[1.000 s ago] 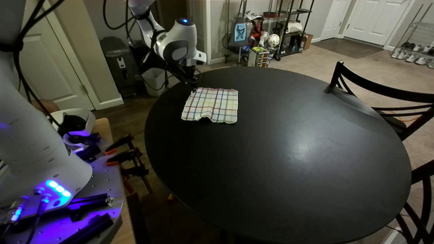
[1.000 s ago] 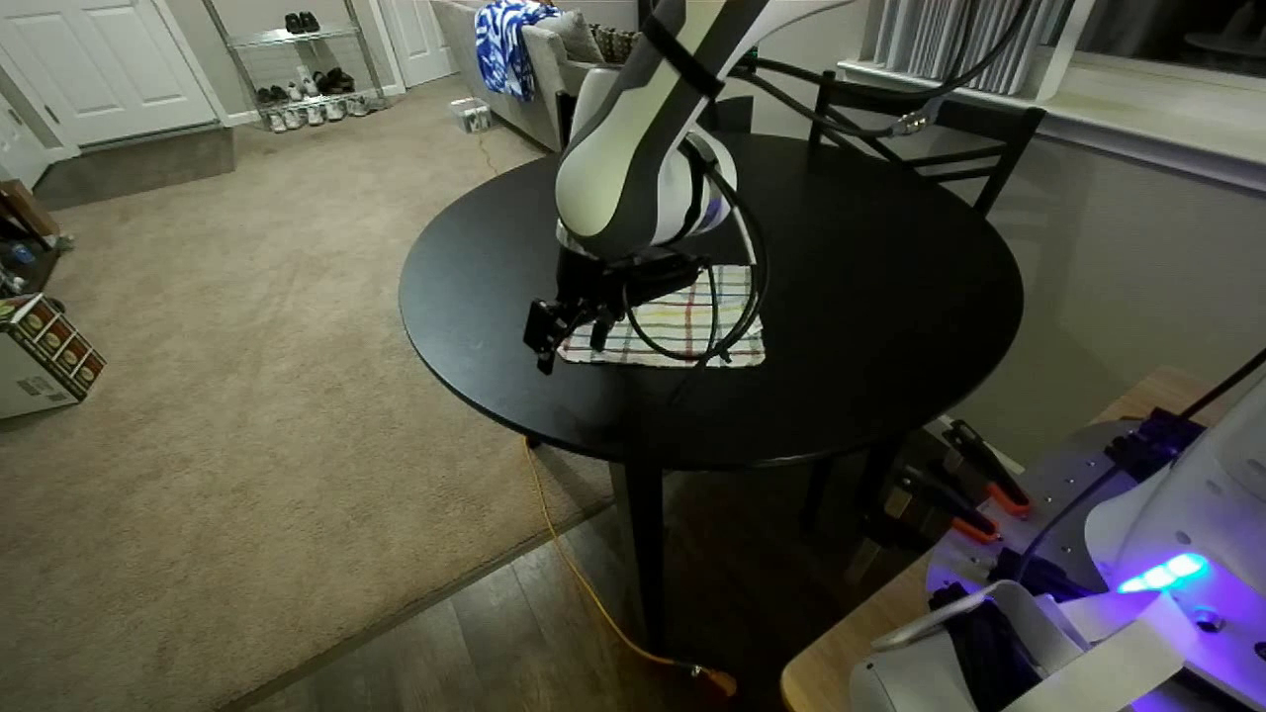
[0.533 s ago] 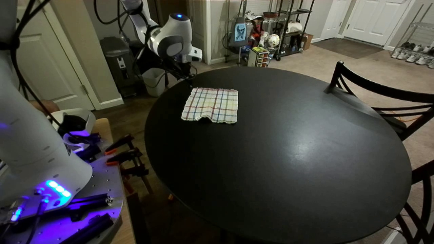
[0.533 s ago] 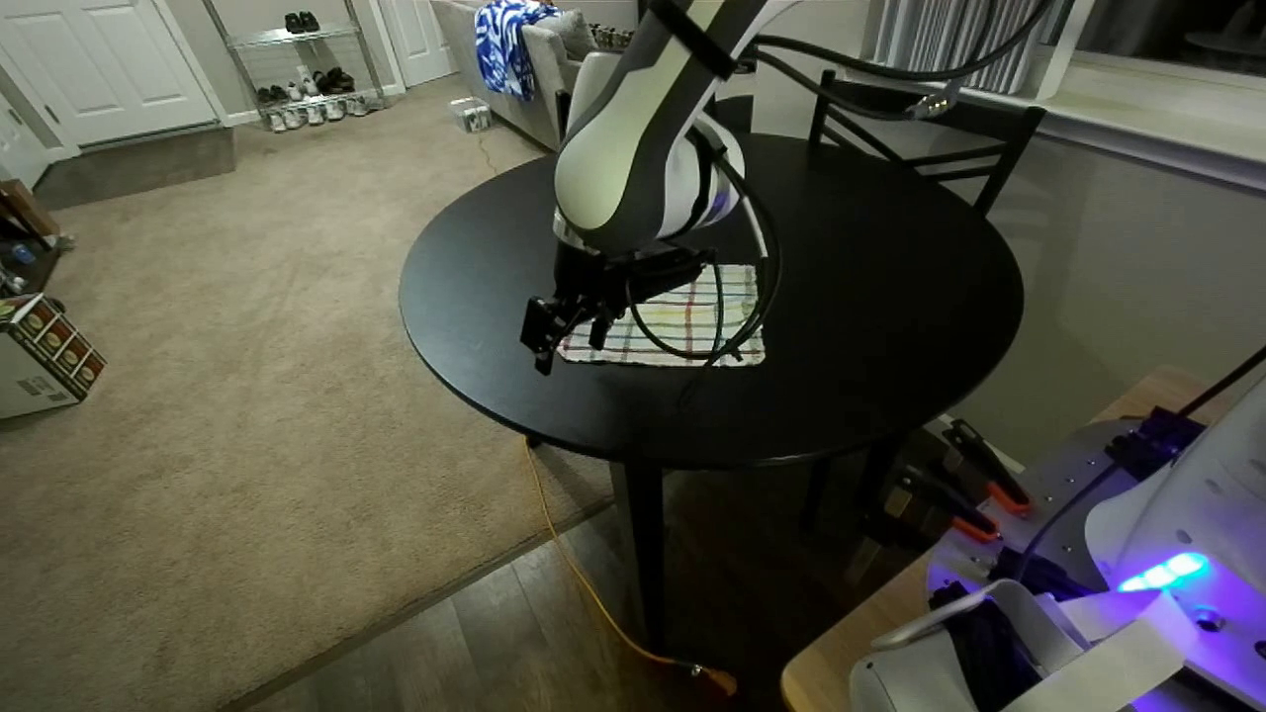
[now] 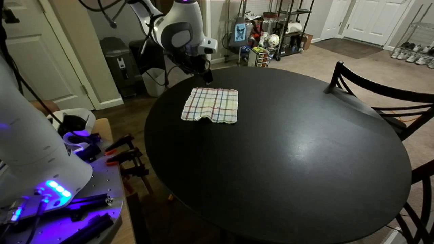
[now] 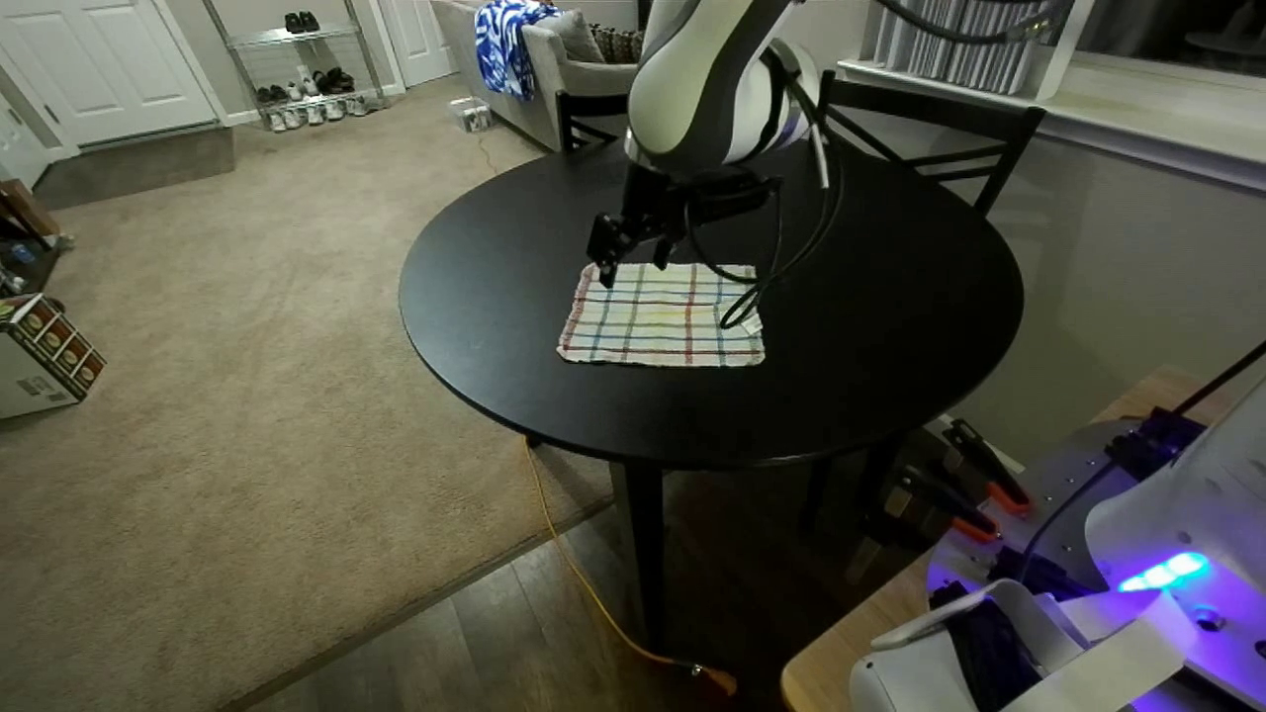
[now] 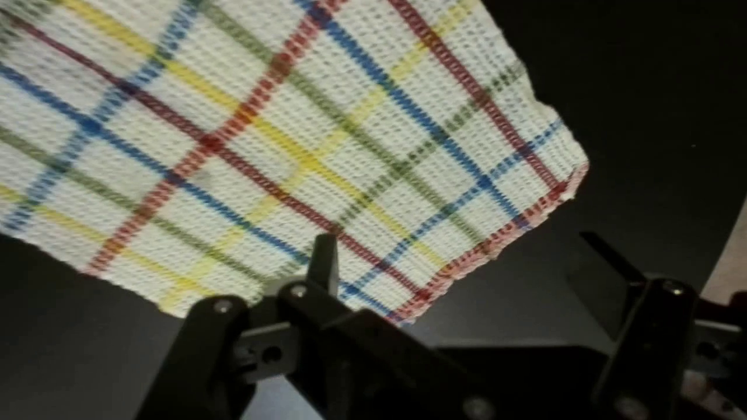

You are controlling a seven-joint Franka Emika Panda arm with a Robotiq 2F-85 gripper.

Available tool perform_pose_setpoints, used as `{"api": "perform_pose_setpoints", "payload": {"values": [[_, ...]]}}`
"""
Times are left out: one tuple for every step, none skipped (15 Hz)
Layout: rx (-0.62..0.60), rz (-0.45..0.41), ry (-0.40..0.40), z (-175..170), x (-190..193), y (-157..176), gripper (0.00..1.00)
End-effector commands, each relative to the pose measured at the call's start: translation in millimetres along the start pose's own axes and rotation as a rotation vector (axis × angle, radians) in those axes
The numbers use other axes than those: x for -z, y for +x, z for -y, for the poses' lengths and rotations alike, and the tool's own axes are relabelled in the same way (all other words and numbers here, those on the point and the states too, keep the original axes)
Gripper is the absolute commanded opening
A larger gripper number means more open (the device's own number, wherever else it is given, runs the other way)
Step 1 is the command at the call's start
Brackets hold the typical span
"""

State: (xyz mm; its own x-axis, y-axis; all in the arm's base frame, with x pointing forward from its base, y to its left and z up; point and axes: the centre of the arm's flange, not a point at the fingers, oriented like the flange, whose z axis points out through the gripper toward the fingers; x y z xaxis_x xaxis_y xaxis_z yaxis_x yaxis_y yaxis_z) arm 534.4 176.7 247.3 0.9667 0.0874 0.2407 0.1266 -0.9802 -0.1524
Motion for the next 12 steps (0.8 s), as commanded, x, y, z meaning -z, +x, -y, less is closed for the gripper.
{"api": "perform_pose_setpoints", "payload": {"values": [[-0.109,-0.045,-0.059,-22,61,-46,1.00],[-0.130,-0.048,-0.065,-28,75,-53,1.00],[-0.145,-0.057,-0.069,-34,84,-59,1.00],[-0.159,-0.063,-0.075,-41,90,-61,1.00],[-0.174,-0.068,-0.081,-45,98,-64,1.00],[-0.185,-0.072,-0.081,-49,104,-66,1.00],[-0.194,-0.077,-0.079,-53,110,-69,1.00],[-0.200,-0.080,-0.076,-56,115,-71,1.00],[-0.205,-0.081,-0.078,-59,119,-72,1.00],[-0.210,-0.080,-0.077,-61,123,-73,1.00],[-0.205,-0.074,-0.088,-64,126,-74,1.00],[-0.187,-0.086,-0.071,-60,111,-62,1.00]]}}
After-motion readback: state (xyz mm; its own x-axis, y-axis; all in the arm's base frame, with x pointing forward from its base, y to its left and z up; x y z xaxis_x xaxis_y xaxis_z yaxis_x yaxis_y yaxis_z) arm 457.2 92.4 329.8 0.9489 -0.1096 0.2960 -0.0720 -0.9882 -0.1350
